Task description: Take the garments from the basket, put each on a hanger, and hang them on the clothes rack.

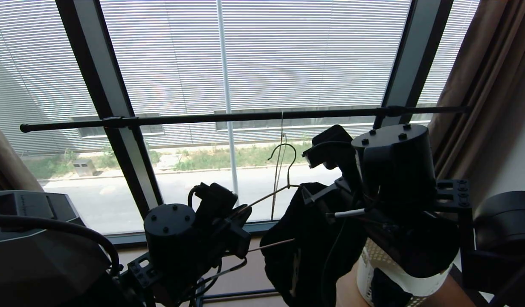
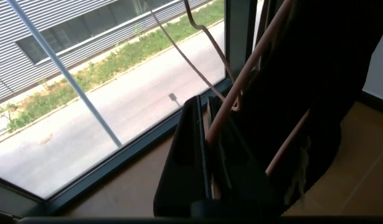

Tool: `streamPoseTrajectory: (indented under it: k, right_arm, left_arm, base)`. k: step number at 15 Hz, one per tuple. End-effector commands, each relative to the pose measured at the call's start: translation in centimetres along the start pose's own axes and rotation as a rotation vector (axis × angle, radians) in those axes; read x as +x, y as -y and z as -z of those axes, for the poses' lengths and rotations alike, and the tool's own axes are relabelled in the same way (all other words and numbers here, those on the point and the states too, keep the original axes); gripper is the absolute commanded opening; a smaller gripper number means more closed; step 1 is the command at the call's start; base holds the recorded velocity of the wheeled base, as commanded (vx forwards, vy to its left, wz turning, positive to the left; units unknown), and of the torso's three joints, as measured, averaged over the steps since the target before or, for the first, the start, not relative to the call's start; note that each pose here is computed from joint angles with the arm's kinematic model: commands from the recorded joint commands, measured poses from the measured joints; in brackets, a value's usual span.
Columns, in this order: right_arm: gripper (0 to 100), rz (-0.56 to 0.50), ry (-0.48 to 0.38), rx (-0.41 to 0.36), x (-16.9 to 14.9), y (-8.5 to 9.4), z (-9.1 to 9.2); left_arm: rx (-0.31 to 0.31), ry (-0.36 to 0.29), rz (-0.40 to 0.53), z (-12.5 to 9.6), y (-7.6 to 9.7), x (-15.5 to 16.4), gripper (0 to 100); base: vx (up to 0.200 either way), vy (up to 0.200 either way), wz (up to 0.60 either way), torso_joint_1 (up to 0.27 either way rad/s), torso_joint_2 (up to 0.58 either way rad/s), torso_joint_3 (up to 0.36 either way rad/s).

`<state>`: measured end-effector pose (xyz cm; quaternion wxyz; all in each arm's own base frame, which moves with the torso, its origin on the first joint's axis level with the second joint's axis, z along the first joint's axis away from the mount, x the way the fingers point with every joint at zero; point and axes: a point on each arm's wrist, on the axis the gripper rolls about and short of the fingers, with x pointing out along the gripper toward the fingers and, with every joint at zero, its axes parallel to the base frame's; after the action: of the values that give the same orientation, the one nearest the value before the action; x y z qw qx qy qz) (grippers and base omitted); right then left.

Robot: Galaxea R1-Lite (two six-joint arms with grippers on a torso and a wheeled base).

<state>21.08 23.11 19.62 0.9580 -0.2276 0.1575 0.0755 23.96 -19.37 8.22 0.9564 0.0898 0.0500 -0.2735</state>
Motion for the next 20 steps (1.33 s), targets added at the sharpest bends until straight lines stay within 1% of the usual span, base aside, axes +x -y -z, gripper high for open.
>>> streamPoseTrajectory:
  k: [1, 2, 3, 4, 5, 6, 7, 8, 9, 10, 11, 12, 13, 14, 15, 16, 17, 18, 19, 20]
  right_arm:
    - [100, -0.018, 0.009, 0.007, -0.5, 0.4, 0.0]
    - [100, -0.094, 0.022, 0.027, -0.8, 1.8, 0.1]
    - [100, -0.145, 0.032, 0.045, -0.9, 3.2, 0.2]
    - [100, -0.179, 0.035, 0.050, -0.8, 3.9, 0.2]
    - [100, -0.279, 0.018, 0.030, -0.4, 6.6, 0.6]
    - [100, -0.370, 0.023, -0.010, -0.3, 8.9, 1.1]
    - [100, -0.396, 0.023, -0.023, -0.1, 9.5, 1.4]
    - [100, -0.486, 0.018, -0.075, 0.9, 12.0, 2.5]
    - [100, -0.552, 0.007, -0.090, 1.8, 13.1, 3.2]
    - [100, -0.576, -0.008, -0.092, 2.2, 13.1, 3.5]
    - [100, -0.650, -0.041, -0.130, 3.6, 13.4, 4.2]
    - [100, -0.703, -0.050, -0.158, 4.3, 13.5, 4.5]
    - [100, -0.783, -0.059, -0.218, 5.5, 13.8, 5.2]
    - [100, -0.839, -0.079, -0.270, 6.9, 14.1, 5.7]
    - [100, -0.914, -0.102, -0.298, 7.7, 14.0, 5.9]
    - [100, -0.967, -0.109, -0.327, 8.5, 13.8, 5.8]
    - [100, -1.016, -0.115, -0.310, 9.7, 13.5, 5.8]
    - [100, -1.062, -0.094, -0.275, 10.7, 13.3, 5.7]
    - [100, -1.074, -0.089, -0.264, 11.1, 13.1, 5.7]
    - [100, -1.089, -0.083, -0.248, 11.8, 12.6, 5.3]
  left_arm:
    - [-0.004, -0.002, -0.002, 0.0, -0.1, -0.2, 0]
    - [-0.011, -0.006, 0.005, 0.0, -0.1, -0.6, 0]
    - [-0.015, -0.010, 0.012, 0.1, -0.1, -0.9, 0]
    - [-0.018, -0.011, 0.012, 0.1, -0.1, -0.9, 0]
    - [-0.024, -0.014, 0.017, 0.2, -0.1, -1.1, 0]
    - [-0.026, -0.011, 0.029, 0.1, -0.2, -1.2, 0]
    - [-0.027, -0.012, 0.037, 0.1, -0.1, -1.3, 0]
    - [-0.033, -0.010, 0.064, 0.1, -0.1, -1.6, 0]
    - [-0.034, -0.008, 0.069, 0.0, -0.1, -1.7, 0]
    - [-0.032, -0.007, 0.068, -0.1, -0.1, -1.7, 0]
    - [-0.031, -0.005, 0.070, -0.1, -0.2, -1.8, 0]
    - [-0.029, -0.005, 0.073, -0.2, -0.1, -1.9, 0]
    - [-0.025, -0.006, 0.076, -0.1, 0.0, -2.0, 0]
    - [-0.025, -0.004, 0.077, -0.2, 0.0, -2.1, 0]
    - [-0.025, -0.002, 0.082, -0.3, 0.1, -2.3, 0]
    - [-0.024, -0.001, 0.102, -0.3, 0.2, -2.3, 0]
    - [-0.026, 0.009, 0.125, -0.5, 0.3, -2.6, 0]
    - [-0.026, 0.007, 0.135, -0.5, 0.3, -2.7, 0]
    - [-0.026, 0.009, 0.134, -0.5, 0.3, -2.7, 0]
    - [-0.026, 0.010, 0.136, -0.6, 0.2, -2.9, 0]
  base:
    - [0.000, 0.000, 0.00, 0.000, 0.00, 0.000]
    - [0.000, 0.000, 0.00, 0.000, 0.00, 0.000]
    - [0.000, 0.000, 0.00, 0.000, 0.00, 0.000]
    - [0.000, 0.000, 0.00, 0.000, 0.00, 0.000]
    - [0.000, 0.000, 0.00, 0.000, 0.00, 0.000]
    - [0.000, 0.000, 0.00, 0.000, 0.00, 0.000]
    - [0.000, 0.000, 0.00, 0.000, 0.00, 0.000]
    - [0.000, 0.000, 0.00, 0.000, 0.00, 0.000]
    - [0.000, 0.000, 0.00, 0.000, 0.00, 0.000]
    - [0.000, 0.000, 0.00, 0.000, 0.00, 0.000]
    - [0.000, 0.000, 0.00, 0.000, 0.00, 0.000]
    - [0.000, 0.000, 0.00, 0.000, 0.00, 0.000]
    - [0.000, 0.000, 0.00, 0.000, 0.00, 0.000]
    - [0.000, 0.000, 0.00, 0.000, 0.00, 0.000]
    - [0.000, 0.000, 0.00, 0.000, 0.00, 0.000]
    - [0.000, 0.000, 0.00, 0.000, 0.00, 0.000]
    - [0.000, 0.000, 0.00, 0.000, 0.00, 0.000]
    - [0.000, 0.000, 0.00, 0.000, 0.00, 0.000]
    - [0.000, 0.000, 0.00, 0.000, 0.00, 0.000]
    - [0.000, 0.000, 0.00, 0.000, 0.00, 0.000]
